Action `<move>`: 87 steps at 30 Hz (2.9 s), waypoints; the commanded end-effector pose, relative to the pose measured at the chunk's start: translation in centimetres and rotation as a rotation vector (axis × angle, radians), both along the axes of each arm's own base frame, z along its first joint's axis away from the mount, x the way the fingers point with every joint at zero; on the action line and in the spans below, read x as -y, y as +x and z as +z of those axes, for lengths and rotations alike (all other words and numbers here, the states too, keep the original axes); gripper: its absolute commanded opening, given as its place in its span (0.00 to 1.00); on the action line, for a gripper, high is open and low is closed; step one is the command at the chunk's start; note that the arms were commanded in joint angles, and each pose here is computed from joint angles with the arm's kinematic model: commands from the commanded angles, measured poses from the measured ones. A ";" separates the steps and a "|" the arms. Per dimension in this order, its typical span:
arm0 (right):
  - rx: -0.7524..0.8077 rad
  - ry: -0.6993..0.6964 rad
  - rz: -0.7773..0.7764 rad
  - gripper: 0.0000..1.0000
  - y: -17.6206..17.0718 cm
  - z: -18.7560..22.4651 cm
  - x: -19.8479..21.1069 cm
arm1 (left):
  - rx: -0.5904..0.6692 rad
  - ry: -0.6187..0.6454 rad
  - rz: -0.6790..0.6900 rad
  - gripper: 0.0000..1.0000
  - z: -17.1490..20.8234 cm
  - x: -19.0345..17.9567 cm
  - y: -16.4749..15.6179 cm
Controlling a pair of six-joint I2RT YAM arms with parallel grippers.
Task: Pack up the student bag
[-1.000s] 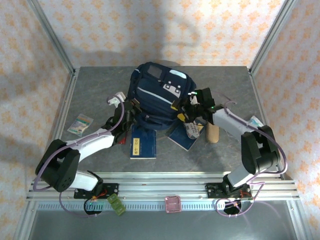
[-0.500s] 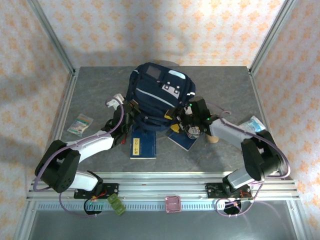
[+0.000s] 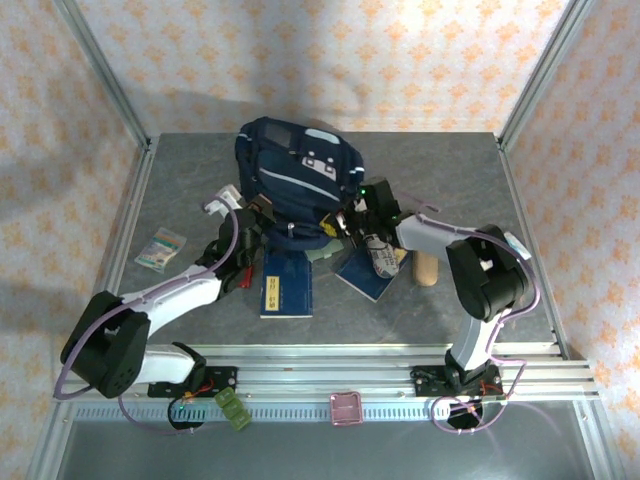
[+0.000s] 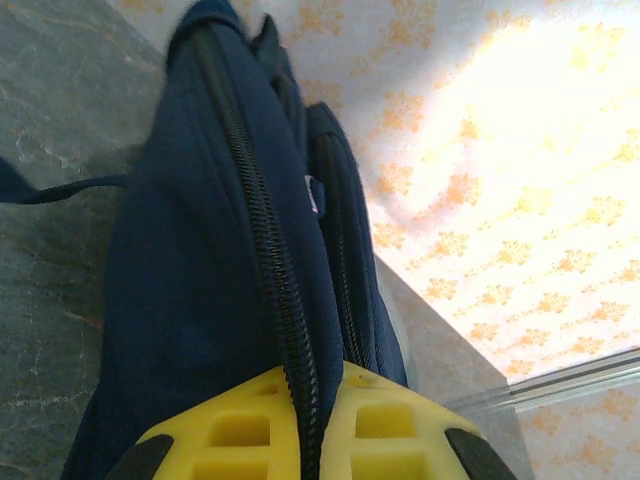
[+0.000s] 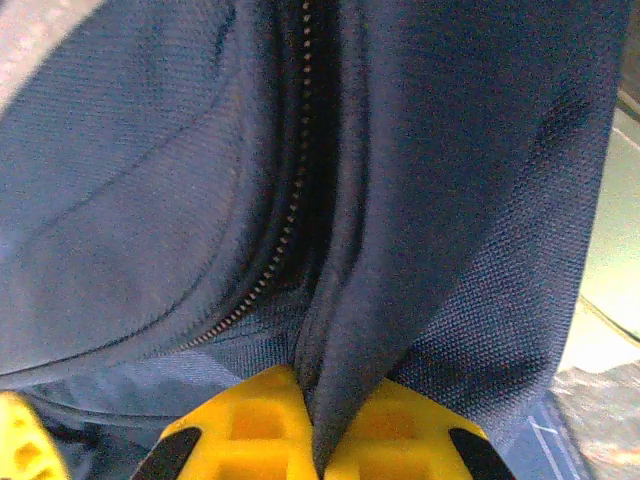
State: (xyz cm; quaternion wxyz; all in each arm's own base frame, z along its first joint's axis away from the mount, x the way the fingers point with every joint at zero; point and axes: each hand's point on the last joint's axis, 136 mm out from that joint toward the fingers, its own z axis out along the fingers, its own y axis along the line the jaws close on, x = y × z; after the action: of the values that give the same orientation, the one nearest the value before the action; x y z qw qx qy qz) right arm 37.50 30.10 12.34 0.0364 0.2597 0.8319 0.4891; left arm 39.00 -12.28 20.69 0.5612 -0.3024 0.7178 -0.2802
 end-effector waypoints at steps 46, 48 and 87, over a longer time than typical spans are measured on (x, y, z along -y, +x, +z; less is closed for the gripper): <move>0.364 0.263 -0.052 0.00 5.2 13.9 -0.6 | -0.326 0.547 -0.474 0.56 -8.2 9.3 -1.6; 0.374 0.268 -0.051 0.00 5.3 14.4 -0.7 | -0.340 0.567 -0.453 0.55 -9.0 8.7 -1.7; 0.366 -0.012 -0.087 0.00 4.7 8.8 3.2 | -0.393 0.569 -0.617 0.46 -5.3 5.6 -2.8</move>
State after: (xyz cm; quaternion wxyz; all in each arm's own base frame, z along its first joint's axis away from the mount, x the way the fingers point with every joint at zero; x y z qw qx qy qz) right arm 41.46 27.38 17.02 0.1588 0.2248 0.8252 0.4932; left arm 36.58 -14.66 12.68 0.3361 0.0368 0.9386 -0.0688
